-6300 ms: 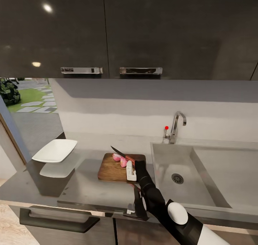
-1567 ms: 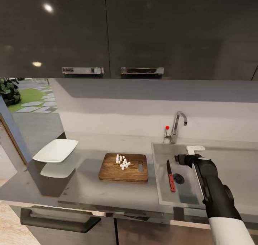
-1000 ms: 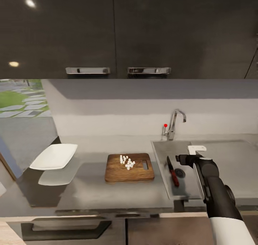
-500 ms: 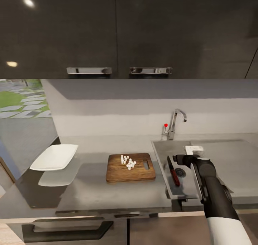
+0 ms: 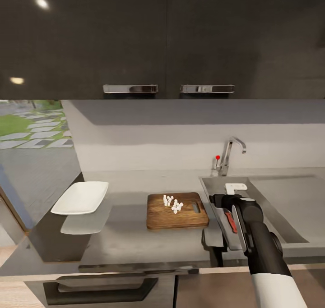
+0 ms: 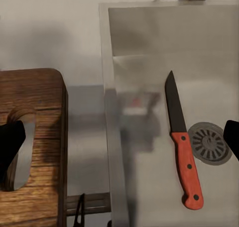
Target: In the kitchen, take the Vidalia onion out of the sink, dice it on the chopping board with the paring knife, put the diced onion into the bowl on the countertop, then place both the paring knife and the chopping board into the sink.
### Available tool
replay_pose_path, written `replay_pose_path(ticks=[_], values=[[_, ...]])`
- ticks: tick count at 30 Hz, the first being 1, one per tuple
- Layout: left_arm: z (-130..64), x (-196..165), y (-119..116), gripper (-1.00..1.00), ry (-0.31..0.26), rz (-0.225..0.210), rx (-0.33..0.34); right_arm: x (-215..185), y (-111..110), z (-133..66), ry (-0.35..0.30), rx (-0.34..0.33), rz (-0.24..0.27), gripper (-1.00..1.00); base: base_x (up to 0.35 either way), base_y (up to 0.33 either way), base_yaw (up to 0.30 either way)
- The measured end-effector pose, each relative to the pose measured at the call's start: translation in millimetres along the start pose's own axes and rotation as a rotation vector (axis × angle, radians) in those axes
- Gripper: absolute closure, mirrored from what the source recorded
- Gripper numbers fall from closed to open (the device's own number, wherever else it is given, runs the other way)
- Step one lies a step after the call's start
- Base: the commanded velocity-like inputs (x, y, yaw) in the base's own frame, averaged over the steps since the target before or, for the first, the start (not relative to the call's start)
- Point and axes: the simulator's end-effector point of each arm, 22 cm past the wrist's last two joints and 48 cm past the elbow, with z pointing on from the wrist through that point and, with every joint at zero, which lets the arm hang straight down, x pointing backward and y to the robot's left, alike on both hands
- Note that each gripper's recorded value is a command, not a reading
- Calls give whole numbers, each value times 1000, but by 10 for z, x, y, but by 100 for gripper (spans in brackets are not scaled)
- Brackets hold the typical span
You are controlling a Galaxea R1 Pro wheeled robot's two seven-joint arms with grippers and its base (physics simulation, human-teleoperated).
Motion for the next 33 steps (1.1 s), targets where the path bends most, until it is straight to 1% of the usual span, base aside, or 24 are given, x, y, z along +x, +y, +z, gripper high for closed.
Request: replay_pose_path(ticks=[9,12,15,24,33], values=[[0,1,0,-100,0,0,0,26,24,17,6,-5,-8,-100,0,1,0],[0,1,1,-100,0,0,0,15,164,16,3,-25,-48,-100,0,0,0],[0,1,2,-100,0,0,-1,10,224,13,2,-31,-69,-100,0,0,0],[0,4,3,-100,2,0,-1,11,246,12,2,-34,-72,-100,0,0,1],[0,13,2,-100,4,0,-1,21,241,21,5,-33,-73,-100,0,0,47]])
